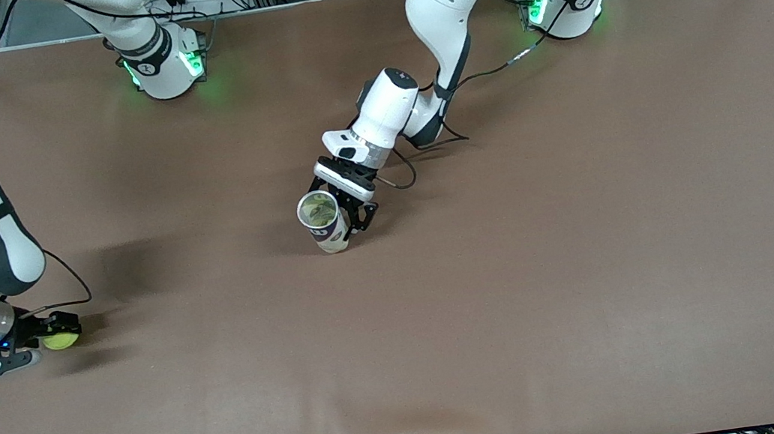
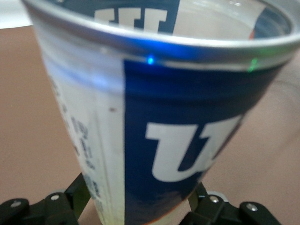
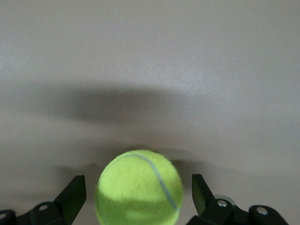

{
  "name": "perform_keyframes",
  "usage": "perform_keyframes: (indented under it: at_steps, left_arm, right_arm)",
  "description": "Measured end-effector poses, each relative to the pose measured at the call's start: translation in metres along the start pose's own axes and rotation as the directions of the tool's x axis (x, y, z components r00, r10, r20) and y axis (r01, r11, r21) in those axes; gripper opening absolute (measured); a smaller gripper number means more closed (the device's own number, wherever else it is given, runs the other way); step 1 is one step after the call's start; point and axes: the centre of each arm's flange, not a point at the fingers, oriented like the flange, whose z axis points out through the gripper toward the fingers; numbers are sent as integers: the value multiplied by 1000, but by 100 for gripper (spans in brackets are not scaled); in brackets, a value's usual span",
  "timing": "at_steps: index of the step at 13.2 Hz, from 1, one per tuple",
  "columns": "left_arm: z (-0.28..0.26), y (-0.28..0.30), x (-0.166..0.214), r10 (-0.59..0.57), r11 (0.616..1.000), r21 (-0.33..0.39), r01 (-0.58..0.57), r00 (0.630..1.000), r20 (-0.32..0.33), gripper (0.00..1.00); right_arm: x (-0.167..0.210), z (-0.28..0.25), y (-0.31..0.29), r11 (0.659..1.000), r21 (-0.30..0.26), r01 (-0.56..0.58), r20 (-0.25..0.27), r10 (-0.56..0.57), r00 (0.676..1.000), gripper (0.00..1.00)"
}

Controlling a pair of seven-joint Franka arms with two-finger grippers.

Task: Insert tennis ball vertically with right arm
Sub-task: 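Grasp the second tennis ball with the right gripper, then carry the ball with the right gripper above the can opening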

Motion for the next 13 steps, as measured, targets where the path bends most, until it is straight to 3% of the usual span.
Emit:
perform_keyframes:
  at_steps: [2, 3, 5, 6, 9, 13]
  left_arm:
    - [0, 0, 0, 0, 1000, 0, 0, 1000, 0, 88]
    - [0, 0, 0, 0, 1000, 0, 0, 1000, 0, 88]
    - [0, 0, 0, 0, 1000, 0, 0, 1000, 0, 88]
    - [0, 0, 0, 0, 1000, 0, 0, 1000, 0, 88]
    - [0, 0, 0, 0, 1000, 0, 0, 1000, 0, 88]
    - [0, 0, -1, 1, 1000, 0, -1, 1000, 1, 89]
  right_arm:
    - [-3, 13, -3, 1000, 13, -1, 15, 1, 1000, 100]
    - [-4, 15, -3, 1000, 16, -1, 18, 1, 1000, 93]
    - [-3, 15, -4, 1000, 17, -1, 18, 0, 1000, 68]
    - [-3, 14, -4, 1000, 17, 0, 16, 0, 1000, 63]
    - [3, -5, -9, 1000, 27, 10, 34, -11, 999, 59]
    - [24, -127, -54, 998, 67, 8, 53, -11, 999, 59]
